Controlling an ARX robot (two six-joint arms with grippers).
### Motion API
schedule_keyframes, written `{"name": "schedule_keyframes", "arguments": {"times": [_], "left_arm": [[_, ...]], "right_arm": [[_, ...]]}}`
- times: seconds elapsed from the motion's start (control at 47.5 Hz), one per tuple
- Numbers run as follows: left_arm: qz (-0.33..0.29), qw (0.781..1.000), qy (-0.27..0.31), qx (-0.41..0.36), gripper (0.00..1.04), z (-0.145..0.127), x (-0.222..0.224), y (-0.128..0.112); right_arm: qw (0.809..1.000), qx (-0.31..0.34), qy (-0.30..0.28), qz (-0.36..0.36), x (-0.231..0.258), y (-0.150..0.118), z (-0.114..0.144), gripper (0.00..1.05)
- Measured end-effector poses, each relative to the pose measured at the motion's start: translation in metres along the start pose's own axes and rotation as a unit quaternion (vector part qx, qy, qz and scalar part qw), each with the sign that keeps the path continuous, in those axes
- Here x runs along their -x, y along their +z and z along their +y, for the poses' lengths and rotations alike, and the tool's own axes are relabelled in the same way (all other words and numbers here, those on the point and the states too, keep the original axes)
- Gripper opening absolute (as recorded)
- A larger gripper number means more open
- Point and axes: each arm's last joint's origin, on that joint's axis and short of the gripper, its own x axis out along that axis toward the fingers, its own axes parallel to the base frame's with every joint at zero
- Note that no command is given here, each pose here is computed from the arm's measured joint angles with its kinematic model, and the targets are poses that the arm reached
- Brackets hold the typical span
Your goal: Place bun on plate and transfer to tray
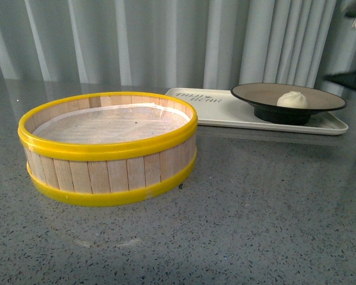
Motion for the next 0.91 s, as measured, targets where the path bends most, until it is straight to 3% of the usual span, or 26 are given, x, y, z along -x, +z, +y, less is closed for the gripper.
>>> {"name": "schedule_keyframes", "arguments": {"times": [0.063,0.148,0.274,0.316,0.358,0.443,0.548,0.759,0.801,0.906], "left_arm": [[0.000,1.000,0.000,0.000,0.98,0.000,0.000,0.000],[0.000,1.000,0.000,0.000,0.98,0.000,0.000,0.000],[0.000,1.000,0.000,0.000,0.98,0.000,0.000,0.000],[0.000,1.000,0.000,0.000,0.98,0.000,0.000,0.000],[0.000,1.000,0.000,0.000,0.98,0.000,0.000,0.000],[0.000,1.000,0.001,0.000,0.98,0.000,0.000,0.000],[0.000,1.000,0.001,0.000,0.98,0.000,0.000,0.000],[0.000,1.000,0.001,0.000,0.98,0.000,0.000,0.000],[0.000,1.000,0.001,0.000,0.98,0.000,0.000,0.000],[0.000,1.000,0.000,0.000,0.98,0.000,0.000,0.000]], "right_arm": [[0.997,-0.066,-0.048,0.000,0.019,0.010,-0.013,0.96],[0.976,-0.184,-0.118,-0.005,0.046,0.021,-0.032,0.96],[0.956,-0.265,-0.125,0.000,0.048,0.016,-0.031,0.96],[0.934,-0.319,-0.153,0.038,0.047,0.015,-0.022,0.88],[0.898,-0.393,-0.189,0.063,0.053,0.012,-0.004,0.78],[0.858,-0.467,-0.207,0.053,0.069,0.012,0.022,0.62],[0.835,-0.501,-0.222,0.049,0.090,0.015,0.055,0.38],[0.831,-0.514,-0.206,0.047,0.111,0.014,0.095,0.06],[0.831,-0.514,-0.206,0.048,0.115,0.014,0.100,0.01],[0.830,-0.516,-0.208,0.050,0.125,0.013,0.113,0.02]]}}
